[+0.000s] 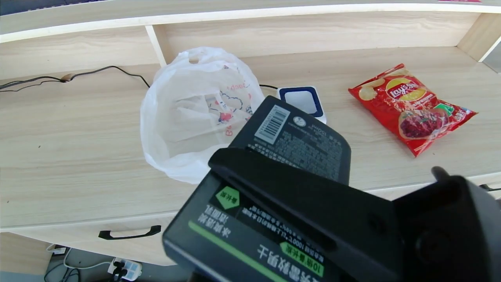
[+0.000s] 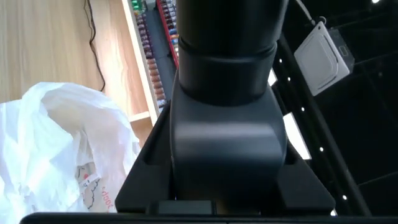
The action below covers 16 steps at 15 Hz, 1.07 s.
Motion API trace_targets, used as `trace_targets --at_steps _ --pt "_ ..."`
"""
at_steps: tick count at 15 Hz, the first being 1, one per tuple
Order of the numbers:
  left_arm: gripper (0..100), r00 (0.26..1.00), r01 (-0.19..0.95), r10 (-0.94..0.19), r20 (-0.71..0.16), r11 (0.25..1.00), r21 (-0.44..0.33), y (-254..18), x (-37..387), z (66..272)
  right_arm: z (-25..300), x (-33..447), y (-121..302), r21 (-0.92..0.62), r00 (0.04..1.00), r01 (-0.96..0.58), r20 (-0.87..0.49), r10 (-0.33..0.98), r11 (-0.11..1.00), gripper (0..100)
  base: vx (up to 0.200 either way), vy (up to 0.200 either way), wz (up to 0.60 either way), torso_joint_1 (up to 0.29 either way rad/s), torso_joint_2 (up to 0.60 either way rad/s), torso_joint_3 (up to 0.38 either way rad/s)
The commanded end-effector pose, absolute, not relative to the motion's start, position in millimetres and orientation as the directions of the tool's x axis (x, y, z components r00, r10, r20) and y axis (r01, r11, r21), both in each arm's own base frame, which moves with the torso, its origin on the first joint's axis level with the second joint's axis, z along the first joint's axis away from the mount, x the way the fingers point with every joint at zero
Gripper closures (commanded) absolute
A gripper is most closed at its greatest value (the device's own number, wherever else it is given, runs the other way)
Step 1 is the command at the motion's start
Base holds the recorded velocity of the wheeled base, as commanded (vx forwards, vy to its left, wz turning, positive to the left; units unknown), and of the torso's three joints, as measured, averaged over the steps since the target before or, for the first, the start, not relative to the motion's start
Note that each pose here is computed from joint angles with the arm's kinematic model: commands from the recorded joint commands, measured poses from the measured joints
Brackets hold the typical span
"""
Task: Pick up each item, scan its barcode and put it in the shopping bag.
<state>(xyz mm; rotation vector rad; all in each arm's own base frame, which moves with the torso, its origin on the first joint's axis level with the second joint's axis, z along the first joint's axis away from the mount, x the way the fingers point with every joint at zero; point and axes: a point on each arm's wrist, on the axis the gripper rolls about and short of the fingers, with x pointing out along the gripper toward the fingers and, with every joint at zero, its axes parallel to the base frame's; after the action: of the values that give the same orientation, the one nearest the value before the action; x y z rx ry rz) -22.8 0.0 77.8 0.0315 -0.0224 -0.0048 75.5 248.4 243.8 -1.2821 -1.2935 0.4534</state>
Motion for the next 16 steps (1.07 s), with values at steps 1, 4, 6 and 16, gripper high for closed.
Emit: trace_targets --at_steps 1,4,6,16 --pt "0 1.000 0.002 -0.003 0.023 1.000 0.029 0 -23 78 231 69 258 -0.886 0.295 0.366 0.400 0.868 0.284 100 0.000 0.000 0.00 0.000 0.00 0.000" --pt "0 1.000 0.003 -0.005 0.025 0.999 0.052 0 -23 78 215 65 271 -0.886 0.277 0.365 0.397 0.875 0.287 100 0.000 0.000 0.00 0.000 0.00 0.000" --pt "0 1.000 0.004 -0.006 0.025 0.995 0.095 0 -23 78 210 65 267 -0.887 0.312 0.364 0.403 0.861 0.284 100 0.000 0.000 0.00 0.000 0.00 0.000" --pt "0 1.000 0.002 -0.003 0.025 1.000 0.028 0 -23 78 204 71 280 -0.918 0.355 0.209 0.391 0.849 0.336 100 0.000 0.000 0.00 0.000 0.00 0.000"
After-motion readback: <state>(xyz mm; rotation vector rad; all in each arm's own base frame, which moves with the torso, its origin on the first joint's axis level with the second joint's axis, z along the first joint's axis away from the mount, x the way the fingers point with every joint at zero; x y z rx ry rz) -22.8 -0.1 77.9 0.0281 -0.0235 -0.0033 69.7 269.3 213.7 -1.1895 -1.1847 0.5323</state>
